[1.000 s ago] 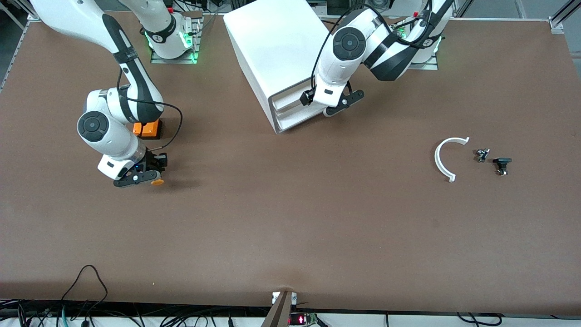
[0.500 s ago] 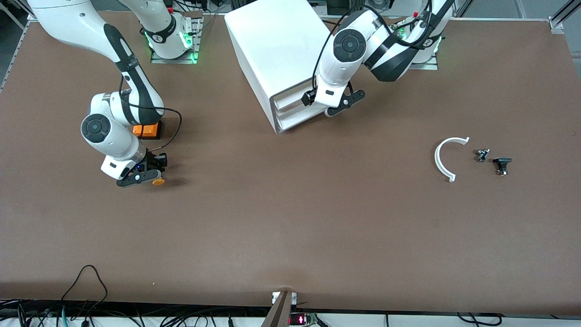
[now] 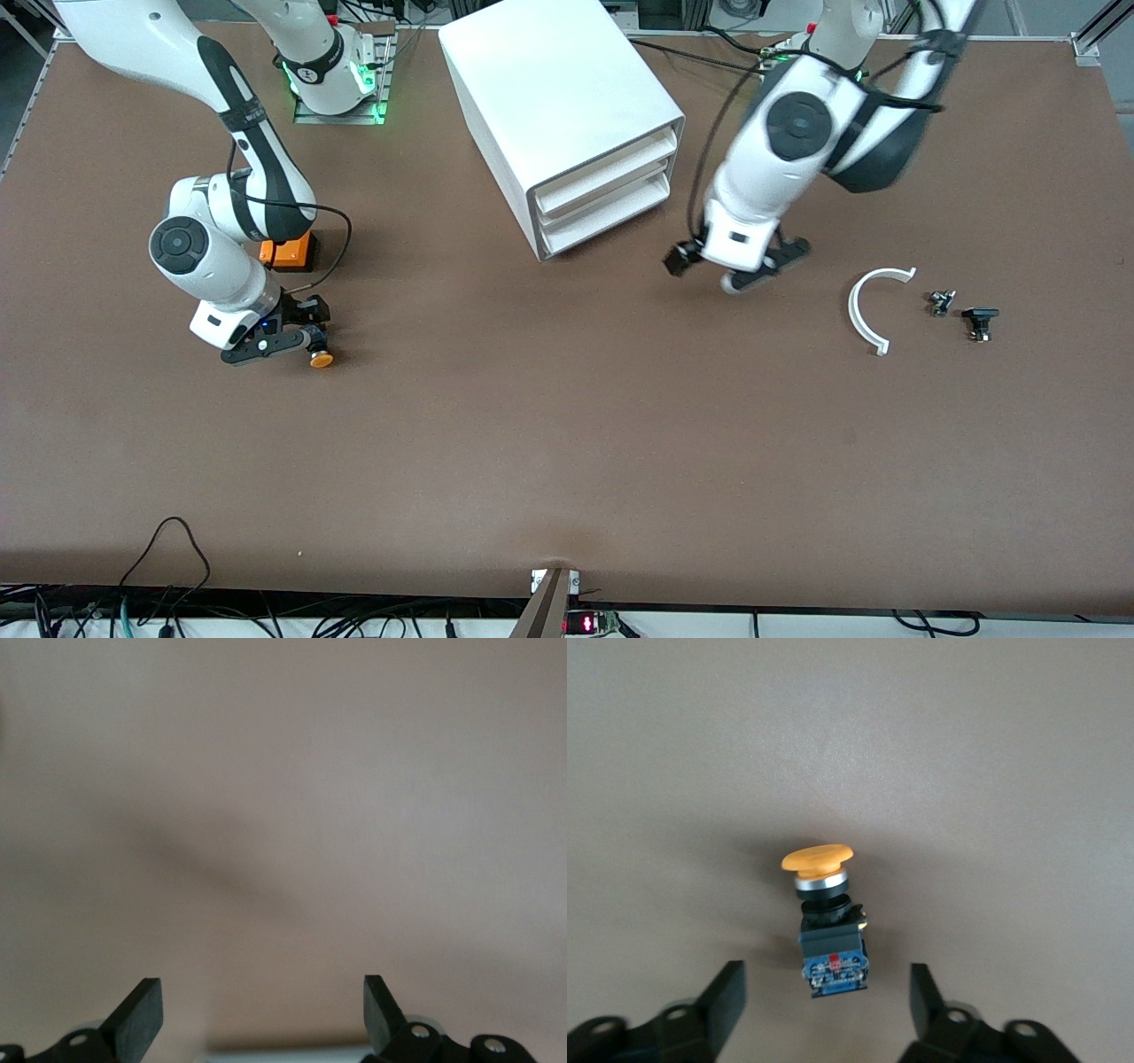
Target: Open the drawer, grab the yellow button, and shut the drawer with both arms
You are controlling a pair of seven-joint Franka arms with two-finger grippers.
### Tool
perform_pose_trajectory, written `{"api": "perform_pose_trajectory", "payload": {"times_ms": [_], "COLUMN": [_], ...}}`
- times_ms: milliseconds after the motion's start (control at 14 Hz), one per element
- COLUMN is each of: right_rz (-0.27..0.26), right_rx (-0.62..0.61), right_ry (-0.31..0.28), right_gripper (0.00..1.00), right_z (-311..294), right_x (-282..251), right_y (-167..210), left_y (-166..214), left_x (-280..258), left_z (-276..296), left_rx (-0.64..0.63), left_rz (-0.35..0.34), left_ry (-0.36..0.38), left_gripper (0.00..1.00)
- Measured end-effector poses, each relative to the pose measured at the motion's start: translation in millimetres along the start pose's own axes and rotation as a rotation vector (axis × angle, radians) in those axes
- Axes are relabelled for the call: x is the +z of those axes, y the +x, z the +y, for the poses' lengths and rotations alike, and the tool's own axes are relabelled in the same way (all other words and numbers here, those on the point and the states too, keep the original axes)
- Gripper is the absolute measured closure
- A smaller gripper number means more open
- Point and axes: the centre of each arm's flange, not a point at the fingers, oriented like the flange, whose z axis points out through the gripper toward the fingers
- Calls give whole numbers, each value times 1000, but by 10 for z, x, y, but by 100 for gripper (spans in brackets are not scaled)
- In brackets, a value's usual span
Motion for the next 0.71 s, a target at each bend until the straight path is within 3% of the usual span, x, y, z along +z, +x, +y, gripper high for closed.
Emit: {"api": "perform_pose_trajectory", "payload": {"times_ms": [71, 429, 714], "right_rz": [-2, -58, -82], "right_rx": [12, 110, 171], "right_ry": [9, 123, 183], "right_gripper": [1, 0, 0], "right_z": [3, 58, 58], "right_x": [-48, -807, -1655], "right_y": [14, 326, 537], "left_y": [246, 1033, 999], "left_x": [-169, -1155, -1688], "left_z": [-165, -1147, -1618], "left_rx": [34, 132, 175], "left_rz": [6, 8, 9], "left_ry": [11, 69, 80], "left_gripper": [0, 0, 0]}}
